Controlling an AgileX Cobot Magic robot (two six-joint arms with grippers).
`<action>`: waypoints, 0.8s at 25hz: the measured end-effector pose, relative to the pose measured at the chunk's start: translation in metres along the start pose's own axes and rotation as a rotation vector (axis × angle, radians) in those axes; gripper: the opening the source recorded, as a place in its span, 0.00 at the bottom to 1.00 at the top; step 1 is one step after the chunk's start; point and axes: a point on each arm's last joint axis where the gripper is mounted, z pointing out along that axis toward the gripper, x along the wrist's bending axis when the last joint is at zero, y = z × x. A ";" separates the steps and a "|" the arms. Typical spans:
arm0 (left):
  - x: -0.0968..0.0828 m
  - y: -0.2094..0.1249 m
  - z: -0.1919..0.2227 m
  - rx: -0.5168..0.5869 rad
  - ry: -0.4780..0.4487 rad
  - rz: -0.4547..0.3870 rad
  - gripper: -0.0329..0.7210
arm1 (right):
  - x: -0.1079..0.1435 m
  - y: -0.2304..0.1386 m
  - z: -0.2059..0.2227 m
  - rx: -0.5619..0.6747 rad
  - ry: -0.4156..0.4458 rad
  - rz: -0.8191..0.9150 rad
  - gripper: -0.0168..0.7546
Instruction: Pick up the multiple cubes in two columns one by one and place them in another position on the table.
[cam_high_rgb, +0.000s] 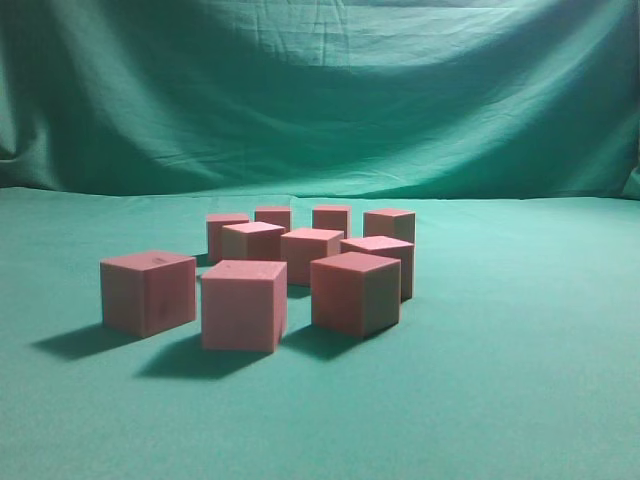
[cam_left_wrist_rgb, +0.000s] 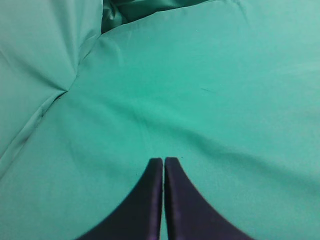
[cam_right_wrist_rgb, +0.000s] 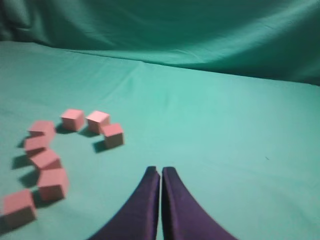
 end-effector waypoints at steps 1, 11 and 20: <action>0.000 0.000 0.000 0.000 0.000 0.000 0.04 | -0.001 -0.010 0.000 0.001 -0.026 0.007 0.02; 0.000 0.000 0.000 0.000 0.000 0.000 0.04 | -0.010 -0.053 0.003 0.037 -0.200 0.058 0.02; 0.000 0.000 0.000 0.000 0.000 0.000 0.04 | -0.011 -0.057 0.003 0.081 -0.222 0.055 0.02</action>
